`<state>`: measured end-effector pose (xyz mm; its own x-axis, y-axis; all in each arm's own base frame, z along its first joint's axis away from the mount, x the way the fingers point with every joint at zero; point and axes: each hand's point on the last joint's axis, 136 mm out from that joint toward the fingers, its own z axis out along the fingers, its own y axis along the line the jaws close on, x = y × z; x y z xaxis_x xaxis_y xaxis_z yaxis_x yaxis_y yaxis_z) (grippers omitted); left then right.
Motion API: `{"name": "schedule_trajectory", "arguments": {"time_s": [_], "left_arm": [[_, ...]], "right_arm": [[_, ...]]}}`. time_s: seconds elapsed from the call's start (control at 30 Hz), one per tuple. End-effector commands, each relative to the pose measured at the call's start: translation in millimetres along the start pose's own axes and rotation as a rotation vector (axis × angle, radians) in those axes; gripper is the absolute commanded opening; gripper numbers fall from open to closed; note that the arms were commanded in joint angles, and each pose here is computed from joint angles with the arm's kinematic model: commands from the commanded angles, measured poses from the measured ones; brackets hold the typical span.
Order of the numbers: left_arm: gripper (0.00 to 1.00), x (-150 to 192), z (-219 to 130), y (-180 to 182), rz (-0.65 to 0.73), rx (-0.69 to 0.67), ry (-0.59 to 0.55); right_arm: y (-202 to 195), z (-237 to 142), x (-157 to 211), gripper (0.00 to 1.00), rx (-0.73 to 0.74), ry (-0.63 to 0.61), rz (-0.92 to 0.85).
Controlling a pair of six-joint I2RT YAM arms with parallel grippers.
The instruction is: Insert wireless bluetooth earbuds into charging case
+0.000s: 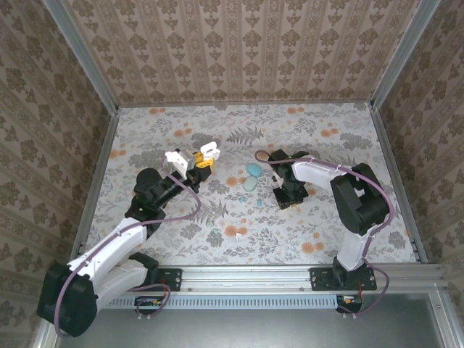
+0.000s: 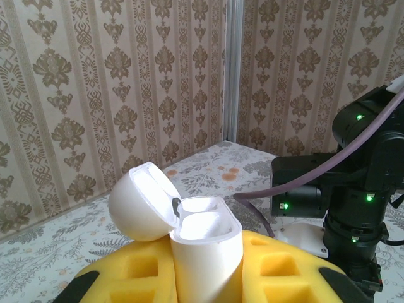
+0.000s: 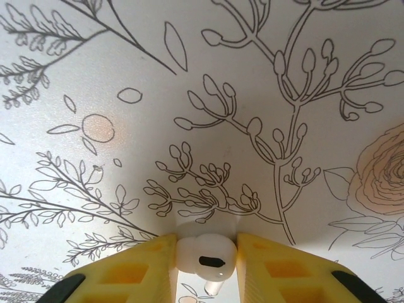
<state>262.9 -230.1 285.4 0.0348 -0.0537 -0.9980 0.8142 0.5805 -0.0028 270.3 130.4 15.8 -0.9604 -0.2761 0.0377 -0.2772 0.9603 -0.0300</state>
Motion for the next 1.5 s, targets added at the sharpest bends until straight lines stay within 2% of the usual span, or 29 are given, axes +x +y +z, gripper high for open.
{"name": "schedule_trajectory", "arguments": {"time_s": [0.0, 0.23, 0.5, 0.67, 0.87, 1.47], "left_arm": [[0.19, -22, 7, -8, 0.011, 0.045, -0.059], [0.18, -17, 29, -16, -0.003, 0.099, -0.062], [0.18, -18, 63, -32, -0.028, 0.191, -0.099], [0.18, -19, 80, -45, -0.037, 0.247, -0.117], [0.18, -23, 93, -54, -0.057, 0.284, -0.148], [0.18, -30, 100, -58, -0.066, 0.301, -0.166]], "right_arm": [[-1, -35, -11, 0.3, -0.018, -0.106, 0.02], [6, -128, -37, 0.31, -0.098, -0.386, 0.035], [25, -282, -65, 0.29, -0.263, -0.913, 0.029], [45, -334, -71, 0.3, -0.343, -1.097, -0.018], [61, -348, -83, 0.3, -0.382, -1.162, -0.056], [76, -325, -101, 0.3, -0.412, -1.113, -0.077]]}}
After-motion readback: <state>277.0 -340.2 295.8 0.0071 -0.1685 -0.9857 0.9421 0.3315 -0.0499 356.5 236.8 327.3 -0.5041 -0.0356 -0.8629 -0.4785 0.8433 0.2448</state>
